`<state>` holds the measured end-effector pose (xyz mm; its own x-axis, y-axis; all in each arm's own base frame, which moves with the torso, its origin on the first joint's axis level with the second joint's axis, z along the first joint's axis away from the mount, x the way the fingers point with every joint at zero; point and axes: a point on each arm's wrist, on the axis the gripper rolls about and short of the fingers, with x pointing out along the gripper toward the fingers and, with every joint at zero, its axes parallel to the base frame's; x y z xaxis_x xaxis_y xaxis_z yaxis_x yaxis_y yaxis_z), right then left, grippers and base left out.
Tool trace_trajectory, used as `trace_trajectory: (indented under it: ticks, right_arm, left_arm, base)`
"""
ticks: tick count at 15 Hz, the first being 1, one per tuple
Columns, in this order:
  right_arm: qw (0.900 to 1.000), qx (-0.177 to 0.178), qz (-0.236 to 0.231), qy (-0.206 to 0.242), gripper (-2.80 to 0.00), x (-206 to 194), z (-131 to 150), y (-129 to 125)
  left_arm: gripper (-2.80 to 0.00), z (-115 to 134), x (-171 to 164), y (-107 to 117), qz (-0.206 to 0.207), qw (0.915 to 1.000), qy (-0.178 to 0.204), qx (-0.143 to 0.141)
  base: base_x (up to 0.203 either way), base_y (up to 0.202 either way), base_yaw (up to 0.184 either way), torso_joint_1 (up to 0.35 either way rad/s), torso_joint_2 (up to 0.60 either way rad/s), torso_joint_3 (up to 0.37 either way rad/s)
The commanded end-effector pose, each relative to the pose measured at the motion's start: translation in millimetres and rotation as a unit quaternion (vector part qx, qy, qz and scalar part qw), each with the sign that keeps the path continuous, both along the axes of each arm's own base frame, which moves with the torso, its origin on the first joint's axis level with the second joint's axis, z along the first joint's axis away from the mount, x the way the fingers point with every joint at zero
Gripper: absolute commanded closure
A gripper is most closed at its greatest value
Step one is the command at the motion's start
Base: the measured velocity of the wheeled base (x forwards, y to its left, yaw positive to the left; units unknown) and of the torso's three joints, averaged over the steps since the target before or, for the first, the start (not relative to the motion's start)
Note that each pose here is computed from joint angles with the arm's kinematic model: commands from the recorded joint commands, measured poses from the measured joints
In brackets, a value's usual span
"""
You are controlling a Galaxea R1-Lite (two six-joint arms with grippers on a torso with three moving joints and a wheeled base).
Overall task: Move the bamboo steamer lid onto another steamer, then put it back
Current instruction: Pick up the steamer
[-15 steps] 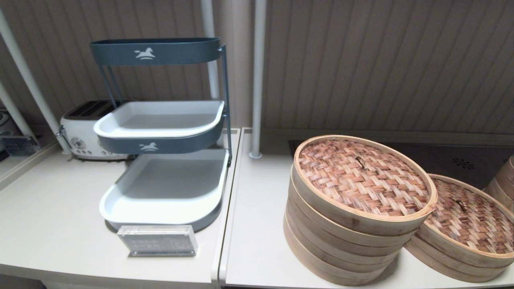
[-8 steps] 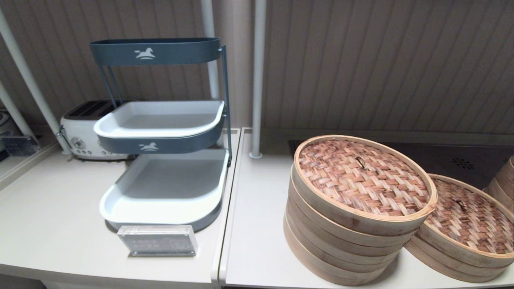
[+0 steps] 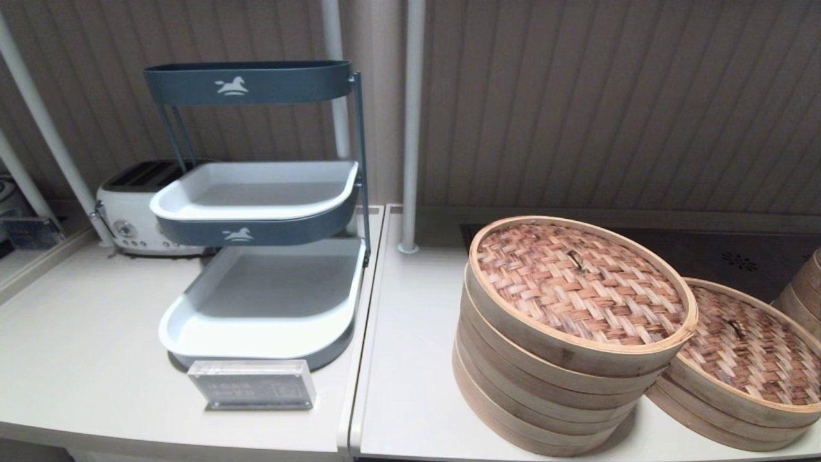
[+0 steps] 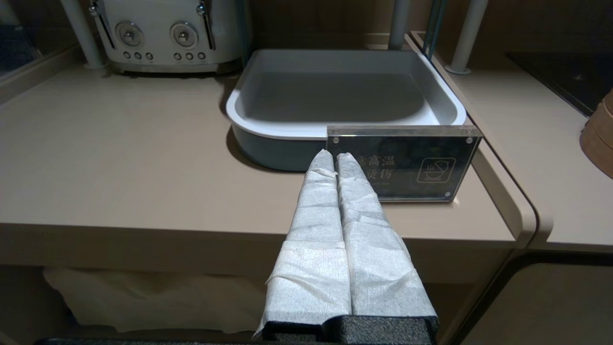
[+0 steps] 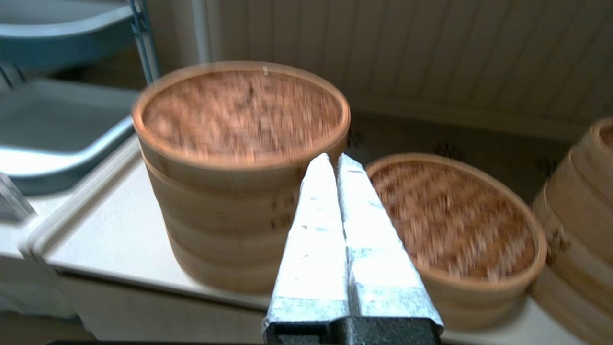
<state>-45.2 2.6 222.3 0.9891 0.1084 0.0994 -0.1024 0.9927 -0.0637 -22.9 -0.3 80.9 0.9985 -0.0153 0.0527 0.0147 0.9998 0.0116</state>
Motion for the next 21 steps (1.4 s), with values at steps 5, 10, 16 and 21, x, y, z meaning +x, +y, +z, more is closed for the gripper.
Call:
trace_trajectory:
  ticks: [5, 10, 16, 21]
  right_arm:
    - [0.996, 0.035, 0.024, 0.085, 0.00, 124.9, 151.3, 2.6]
    - [0.960, 0.071, 0.029, 0.268, 0.00, 245.8, 171.1, 15.7]
    - [0.919, 0.027, 0.019, 0.392, 0.00, 330.7, 112.5, 68.2]
    - [0.915, 0.010, -0.006, 0.403, -2.80, 358.7, 89.1, 80.9]
  left_arm:
    - [0.00, -7.6, 2.1, 0.0, 0.000, 0.9999, 0.013, 0.000]
    - [0.00, -7.6, 2.1, 0.0, 0.000, 0.9999, 0.013, 0.000]
    - [0.00, -7.6, 2.1, 0.0, 0.000, 0.9999, 0.013, 0.000]
    - [0.00, -7.6, 2.1, 0.0, 0.000, 0.9999, 0.013, 0.000]
  base:
    - [0.000, 0.000, 0.000, 0.000, 0.00, 0.000]
    - [0.000, 0.000, 0.000, 0.000, 0.00, 0.000]
    - [0.000, 0.000, 0.000, 0.000, 0.00, 0.000]
    - [0.000, 0.000, 0.000, 0.000, 0.00, 0.000]
